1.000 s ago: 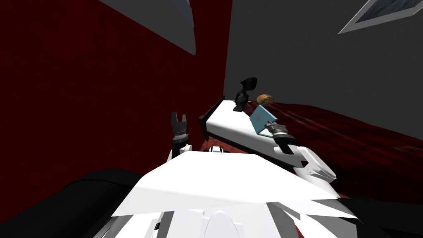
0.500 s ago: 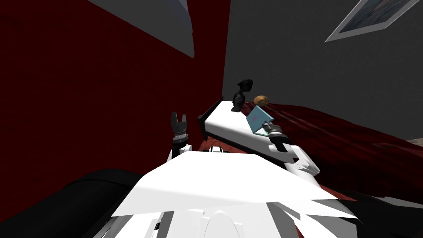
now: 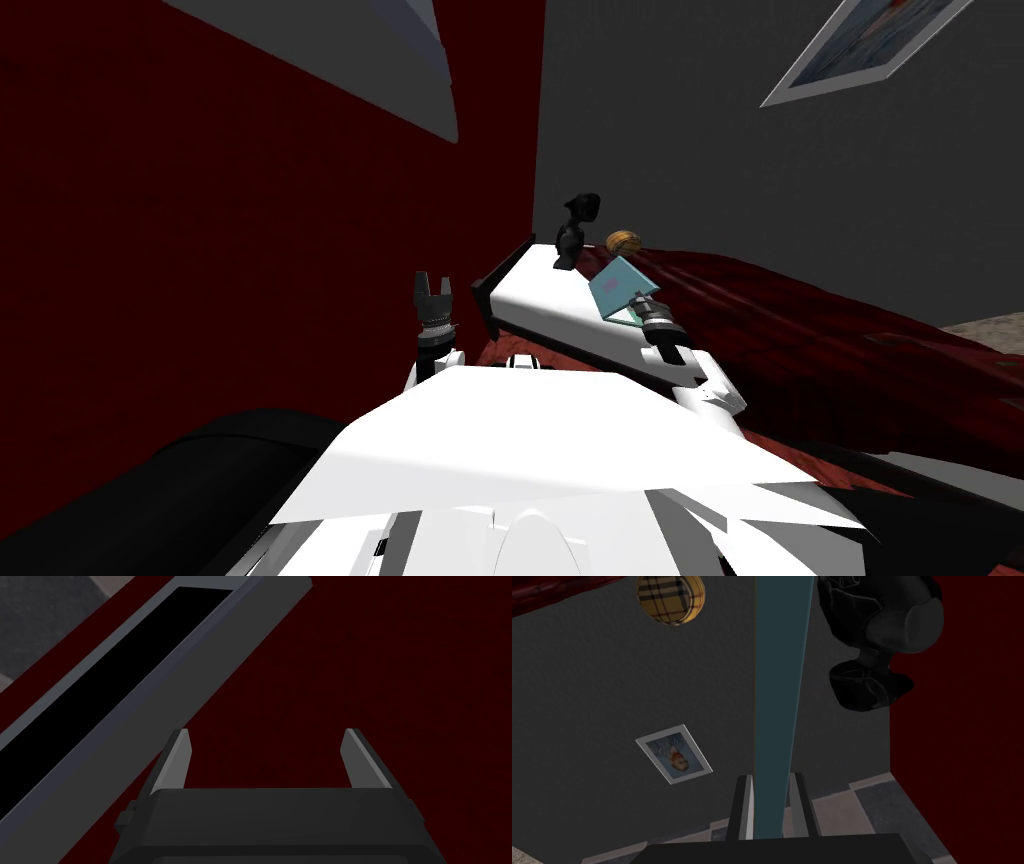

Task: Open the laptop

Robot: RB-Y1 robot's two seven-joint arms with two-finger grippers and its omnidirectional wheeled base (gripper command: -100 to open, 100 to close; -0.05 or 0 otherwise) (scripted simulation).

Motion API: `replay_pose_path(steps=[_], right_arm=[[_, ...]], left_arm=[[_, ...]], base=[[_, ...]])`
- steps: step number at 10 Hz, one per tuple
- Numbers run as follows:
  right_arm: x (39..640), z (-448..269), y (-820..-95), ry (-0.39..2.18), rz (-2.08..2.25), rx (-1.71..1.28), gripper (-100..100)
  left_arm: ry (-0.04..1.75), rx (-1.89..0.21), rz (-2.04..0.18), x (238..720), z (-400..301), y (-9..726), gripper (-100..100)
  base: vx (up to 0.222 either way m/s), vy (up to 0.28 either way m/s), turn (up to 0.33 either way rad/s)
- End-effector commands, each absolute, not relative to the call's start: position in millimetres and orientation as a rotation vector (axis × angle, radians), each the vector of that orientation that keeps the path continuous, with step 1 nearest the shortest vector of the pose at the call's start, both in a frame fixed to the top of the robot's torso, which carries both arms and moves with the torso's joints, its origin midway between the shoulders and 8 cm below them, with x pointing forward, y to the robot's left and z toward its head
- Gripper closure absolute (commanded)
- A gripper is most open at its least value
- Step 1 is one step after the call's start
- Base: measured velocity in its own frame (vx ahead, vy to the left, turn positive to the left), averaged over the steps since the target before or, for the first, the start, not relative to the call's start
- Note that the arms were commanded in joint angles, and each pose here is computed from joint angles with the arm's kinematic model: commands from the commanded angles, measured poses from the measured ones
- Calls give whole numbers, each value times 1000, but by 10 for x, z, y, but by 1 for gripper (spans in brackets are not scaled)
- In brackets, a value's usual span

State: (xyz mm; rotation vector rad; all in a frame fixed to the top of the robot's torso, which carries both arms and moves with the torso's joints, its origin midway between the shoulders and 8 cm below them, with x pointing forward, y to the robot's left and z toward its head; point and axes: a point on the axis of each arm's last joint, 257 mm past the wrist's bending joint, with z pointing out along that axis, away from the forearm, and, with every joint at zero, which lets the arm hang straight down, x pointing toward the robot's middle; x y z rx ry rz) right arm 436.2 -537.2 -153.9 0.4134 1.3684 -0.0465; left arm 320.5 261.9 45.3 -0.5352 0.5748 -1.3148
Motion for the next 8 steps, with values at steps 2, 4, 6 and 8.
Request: replay_pose_path(steps=[2, 4, 6, 8], right_arm=[[4362, -1959, -5238, 1360, 89, 538, 100], [4374, -2131, -5152, 1344, 157, 598, 100], [4385, -2297, -5054, 1326, 225, 657, 100], [4385, -2297, -5054, 1326, 225, 657, 100]], left_arm=[[575, -535, -1315, 3205, 453, 2619, 0], [575, -535, -1315, 3205, 453, 2619, 0], [575, -535, -1315, 3205, 453, 2619, 0], [575, -535, -1315, 3205, 453, 2619, 0]], base=[[8, -78, -59], [10, -70, -66], [10, -73, -57], [-2, -32, -25]])
